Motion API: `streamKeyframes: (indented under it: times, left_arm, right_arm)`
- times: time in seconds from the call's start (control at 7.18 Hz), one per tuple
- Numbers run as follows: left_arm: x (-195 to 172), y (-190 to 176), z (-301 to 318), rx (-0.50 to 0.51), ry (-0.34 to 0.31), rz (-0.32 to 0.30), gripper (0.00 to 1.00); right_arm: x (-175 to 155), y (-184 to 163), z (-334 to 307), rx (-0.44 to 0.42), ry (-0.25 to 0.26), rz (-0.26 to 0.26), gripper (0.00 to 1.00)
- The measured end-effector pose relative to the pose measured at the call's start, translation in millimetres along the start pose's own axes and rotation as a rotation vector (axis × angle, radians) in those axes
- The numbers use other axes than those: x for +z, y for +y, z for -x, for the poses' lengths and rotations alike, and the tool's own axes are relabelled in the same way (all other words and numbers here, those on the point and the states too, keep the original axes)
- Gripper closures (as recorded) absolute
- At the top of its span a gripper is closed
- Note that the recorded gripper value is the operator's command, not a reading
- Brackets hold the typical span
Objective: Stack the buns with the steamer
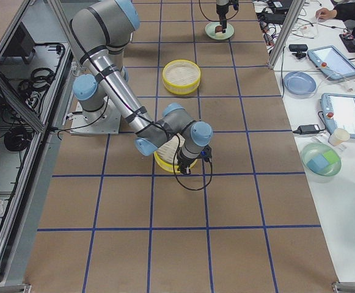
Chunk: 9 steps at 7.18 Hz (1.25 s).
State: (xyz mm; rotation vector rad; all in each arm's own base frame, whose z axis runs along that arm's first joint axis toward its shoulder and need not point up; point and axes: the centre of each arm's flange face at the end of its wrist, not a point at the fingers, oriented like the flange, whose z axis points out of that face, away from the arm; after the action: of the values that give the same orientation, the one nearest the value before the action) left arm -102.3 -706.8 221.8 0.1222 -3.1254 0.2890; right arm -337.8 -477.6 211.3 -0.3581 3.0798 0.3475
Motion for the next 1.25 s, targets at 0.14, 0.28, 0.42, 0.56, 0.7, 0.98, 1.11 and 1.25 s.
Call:
streamKeyframes:
  times: [0.14,0.28,0.42,0.56,0.7,0.98,1.11,1.25]
  left_arm:
    - [15,1,2,-0.007,0.012,0.013,0.02]
    - [22,2,2,-0.02,0.03,0.021,0.02]
    - [21,3,2,-0.039,0.04,0.021,0.03]
    - [17,3,2,-0.051,0.044,0.016,0.08]
    - [13,3,2,-0.056,0.046,0.012,0.14]
    - [13,3,2,-0.057,0.046,0.013,0.15]
    - [16,4,2,-0.058,0.046,0.017,0.16]
    - [18,4,2,-0.058,0.046,0.021,0.26]
  right_arm:
    - [-5,1,1,0.003,0.001,-0.003,0.93]
    - [-20,3,3,0.009,0.015,-0.013,0.93]
    - [-45,6,9,0.013,0.035,-0.029,0.94]
    - [-74,7,19,0.009,0.06,-0.047,0.96]
    - [-107,2,32,-0.01,0.094,-0.069,0.96]
    - [-179,-19,69,-0.041,0.144,-0.097,0.96]
    - [-207,-28,87,-0.044,0.159,-0.101,0.96]
    - [-228,-31,106,-0.035,0.169,-0.107,0.98]
